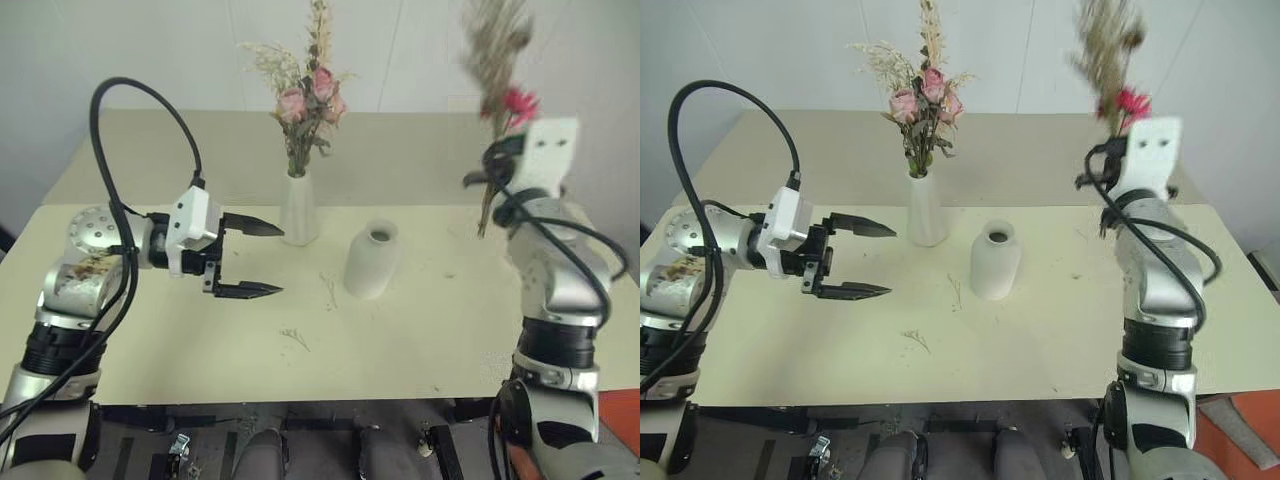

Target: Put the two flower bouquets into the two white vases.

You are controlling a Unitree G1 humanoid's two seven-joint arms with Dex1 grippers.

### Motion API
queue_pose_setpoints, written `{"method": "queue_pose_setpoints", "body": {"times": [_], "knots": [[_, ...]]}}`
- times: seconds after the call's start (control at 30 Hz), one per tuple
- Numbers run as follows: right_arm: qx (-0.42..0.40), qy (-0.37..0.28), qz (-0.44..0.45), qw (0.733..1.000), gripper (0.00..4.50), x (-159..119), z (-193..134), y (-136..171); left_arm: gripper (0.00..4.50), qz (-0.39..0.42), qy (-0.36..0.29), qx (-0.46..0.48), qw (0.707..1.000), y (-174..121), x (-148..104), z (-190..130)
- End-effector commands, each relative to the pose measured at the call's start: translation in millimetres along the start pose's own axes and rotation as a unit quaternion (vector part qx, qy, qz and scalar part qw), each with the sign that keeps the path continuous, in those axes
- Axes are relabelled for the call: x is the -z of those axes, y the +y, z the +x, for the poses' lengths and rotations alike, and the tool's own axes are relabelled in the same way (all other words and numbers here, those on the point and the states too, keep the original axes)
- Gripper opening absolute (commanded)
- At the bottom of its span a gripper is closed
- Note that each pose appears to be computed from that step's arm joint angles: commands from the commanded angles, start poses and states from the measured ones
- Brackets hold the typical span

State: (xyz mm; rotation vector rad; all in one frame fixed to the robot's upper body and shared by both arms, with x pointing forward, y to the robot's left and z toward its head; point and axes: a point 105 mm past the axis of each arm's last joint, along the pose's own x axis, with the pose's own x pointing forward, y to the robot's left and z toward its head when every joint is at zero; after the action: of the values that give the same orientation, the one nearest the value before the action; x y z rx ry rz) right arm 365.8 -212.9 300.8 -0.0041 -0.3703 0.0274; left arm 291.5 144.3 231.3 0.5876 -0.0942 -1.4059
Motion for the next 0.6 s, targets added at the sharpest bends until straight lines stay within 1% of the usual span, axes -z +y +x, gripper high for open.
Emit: {"method": "queue_pose_setpoints", "body": {"times": [0.03, 0.1, 0.17, 0.23, 0.33, 0.47, 0.6], "knots": [[-0.119, -0.149, 0.070, 0.979, 0.02, -64, -28, 27, 4.50, 0.007, 0.008, -0.025, 1.000, 5, -1, -14], [-0.172, -0.191, 0.105, 0.961, 0.02, -80, -40, 45, 4.50, 0.001, 0.010, -0.033, 0.999, 7, 1, -18], [-0.206, -0.202, 0.148, 0.946, 0.02, -85, -46, 60, 4.50, -0.004, 0.011, -0.038, 0.999, 8, 5, -20], [-0.234, -0.193, 0.152, 0.941, 0.02, -80, -49, 76, 4.50, -0.008, 0.011, -0.045, 0.999, 9, 7, -21], [-0.251, -0.179, 0.159, 0.938, 0.02, -68, -48, 91, 4.50, -0.011, 0.011, -0.053, 0.998, 9, 9, -22], [-0.251, -0.172, 0.168, 0.938, 0.02, -55, -39, 97, 4.50, -0.013, 0.015, -0.058, 0.998, 6, 11, -22], [-0.249, -0.160, 0.167, 0.940, 0.02, -40, -36, 95, 4.50, -0.011, 0.020, -0.064, 0.998, 5, 11, -24]]}}
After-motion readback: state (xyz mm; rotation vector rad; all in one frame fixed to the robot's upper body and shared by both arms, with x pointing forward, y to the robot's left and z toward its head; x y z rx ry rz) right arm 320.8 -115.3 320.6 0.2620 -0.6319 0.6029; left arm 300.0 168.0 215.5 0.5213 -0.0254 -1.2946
